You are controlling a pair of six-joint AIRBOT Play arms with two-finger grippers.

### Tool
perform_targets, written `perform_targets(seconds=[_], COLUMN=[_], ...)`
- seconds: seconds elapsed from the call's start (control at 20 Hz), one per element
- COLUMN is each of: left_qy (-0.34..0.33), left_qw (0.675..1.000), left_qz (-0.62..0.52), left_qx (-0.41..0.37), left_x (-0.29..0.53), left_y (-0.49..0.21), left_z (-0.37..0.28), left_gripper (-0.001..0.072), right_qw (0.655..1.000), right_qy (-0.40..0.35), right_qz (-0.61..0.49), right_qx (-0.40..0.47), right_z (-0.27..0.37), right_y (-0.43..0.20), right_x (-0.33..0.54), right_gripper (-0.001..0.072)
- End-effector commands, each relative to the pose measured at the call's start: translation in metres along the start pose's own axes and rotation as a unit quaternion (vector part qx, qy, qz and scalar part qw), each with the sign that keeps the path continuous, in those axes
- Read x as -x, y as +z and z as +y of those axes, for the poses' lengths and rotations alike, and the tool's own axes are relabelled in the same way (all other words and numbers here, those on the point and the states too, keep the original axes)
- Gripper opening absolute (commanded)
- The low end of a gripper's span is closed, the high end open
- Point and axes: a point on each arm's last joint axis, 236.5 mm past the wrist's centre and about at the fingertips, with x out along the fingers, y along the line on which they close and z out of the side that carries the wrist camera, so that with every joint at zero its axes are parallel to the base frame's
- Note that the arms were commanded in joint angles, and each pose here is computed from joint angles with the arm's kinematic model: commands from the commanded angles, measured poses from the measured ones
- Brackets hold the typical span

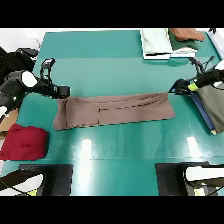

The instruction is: Fold the shirts.

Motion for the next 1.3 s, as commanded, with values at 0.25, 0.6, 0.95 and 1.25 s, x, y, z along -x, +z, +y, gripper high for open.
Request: perform_targets(seconds=[0.25, 0.6, 0.95, 1.25], left_qy=[-0.103, -0.140, -0.169, -0.170], left_qw=[0.994, 0.990, 0.982, 0.980], left_qz=[-0.010, 0.019, 0.062, 0.087], left_qx=[0.026, -0.007, -0.048, -0.045], left_x=[0.004, -0.046, -0.115, -0.145], left_y=[0.008, -0.021, -0.032, -0.046], left_z=[-0.060, -0.143, -0.219, -0.230], left_gripper=[0.0022, 0.0022, 0.0021, 0.0022], right_qw=[0.986, 0.986, 0.976, 0.952], right_qy=[0.107, 0.153, 0.185, 0.194], right_qz=[0.050, 0.033, -0.064, -0.120], right_qx=[-0.115, -0.053, 0.091, 0.204], right_z=[-0.046, 0.018, 0.132, 0.238], right_y=[-0.053, -0.026, 0.016, 0.004], right_x=[-0.045, -0.079, 0.047, 0.108], right_gripper=[0.0522, 0.0014, 0.0015, 0.0015])
